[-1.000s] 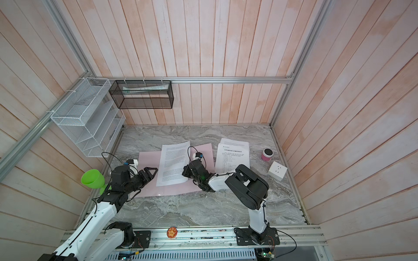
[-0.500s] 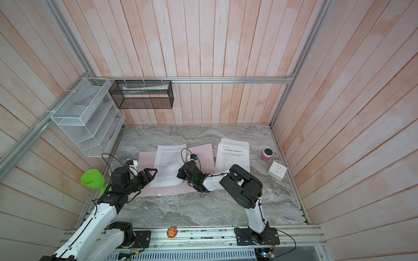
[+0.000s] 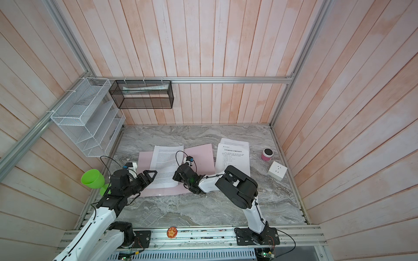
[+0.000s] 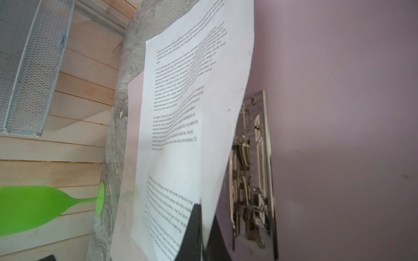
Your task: Put the files into the folder
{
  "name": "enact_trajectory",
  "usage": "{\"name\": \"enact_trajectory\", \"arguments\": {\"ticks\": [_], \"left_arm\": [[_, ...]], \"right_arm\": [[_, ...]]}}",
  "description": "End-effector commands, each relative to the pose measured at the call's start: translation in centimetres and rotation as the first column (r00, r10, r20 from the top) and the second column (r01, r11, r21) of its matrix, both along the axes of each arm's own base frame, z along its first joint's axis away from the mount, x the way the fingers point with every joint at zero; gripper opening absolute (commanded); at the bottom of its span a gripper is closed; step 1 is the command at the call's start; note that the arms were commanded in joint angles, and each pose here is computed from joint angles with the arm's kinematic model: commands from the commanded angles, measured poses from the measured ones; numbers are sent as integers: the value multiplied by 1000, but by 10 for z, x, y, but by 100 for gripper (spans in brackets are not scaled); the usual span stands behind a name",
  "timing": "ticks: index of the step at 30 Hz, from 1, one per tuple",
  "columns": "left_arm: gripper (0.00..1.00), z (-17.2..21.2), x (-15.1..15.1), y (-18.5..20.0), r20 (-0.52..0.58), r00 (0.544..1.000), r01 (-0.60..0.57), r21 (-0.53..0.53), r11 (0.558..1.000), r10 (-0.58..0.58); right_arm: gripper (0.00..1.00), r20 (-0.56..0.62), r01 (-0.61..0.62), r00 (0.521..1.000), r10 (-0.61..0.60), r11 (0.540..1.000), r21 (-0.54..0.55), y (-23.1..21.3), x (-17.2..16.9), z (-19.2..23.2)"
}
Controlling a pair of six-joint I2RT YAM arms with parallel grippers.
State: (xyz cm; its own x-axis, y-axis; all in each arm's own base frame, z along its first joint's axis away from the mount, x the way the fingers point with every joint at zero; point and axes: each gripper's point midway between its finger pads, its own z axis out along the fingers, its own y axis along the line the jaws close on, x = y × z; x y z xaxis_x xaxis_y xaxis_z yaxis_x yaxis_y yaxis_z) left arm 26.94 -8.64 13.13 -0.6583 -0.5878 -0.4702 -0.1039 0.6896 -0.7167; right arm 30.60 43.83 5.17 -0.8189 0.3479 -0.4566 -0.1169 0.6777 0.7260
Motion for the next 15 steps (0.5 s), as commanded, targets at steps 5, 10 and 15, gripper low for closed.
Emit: {"name": "enact_trajectory", "arguments": {"ticks": [5, 10, 15], "left_arm": [[75, -5, -7, 5, -7, 1000, -23, 8, 1000, 23], [75, -8, -10, 5, -11, 1000, -21, 9, 1000, 22], [75, -10, -12, 5, -15, 1000, -22, 7, 1000, 22]], "right_arm": [[0, -6, 14, 1000, -14, 1000, -7, 11, -2, -5], [0, 4, -14, 1000, 14, 1000, 9, 20, -5, -4], [0, 5, -22, 1000, 22, 1000, 15, 23, -7, -3]]}}
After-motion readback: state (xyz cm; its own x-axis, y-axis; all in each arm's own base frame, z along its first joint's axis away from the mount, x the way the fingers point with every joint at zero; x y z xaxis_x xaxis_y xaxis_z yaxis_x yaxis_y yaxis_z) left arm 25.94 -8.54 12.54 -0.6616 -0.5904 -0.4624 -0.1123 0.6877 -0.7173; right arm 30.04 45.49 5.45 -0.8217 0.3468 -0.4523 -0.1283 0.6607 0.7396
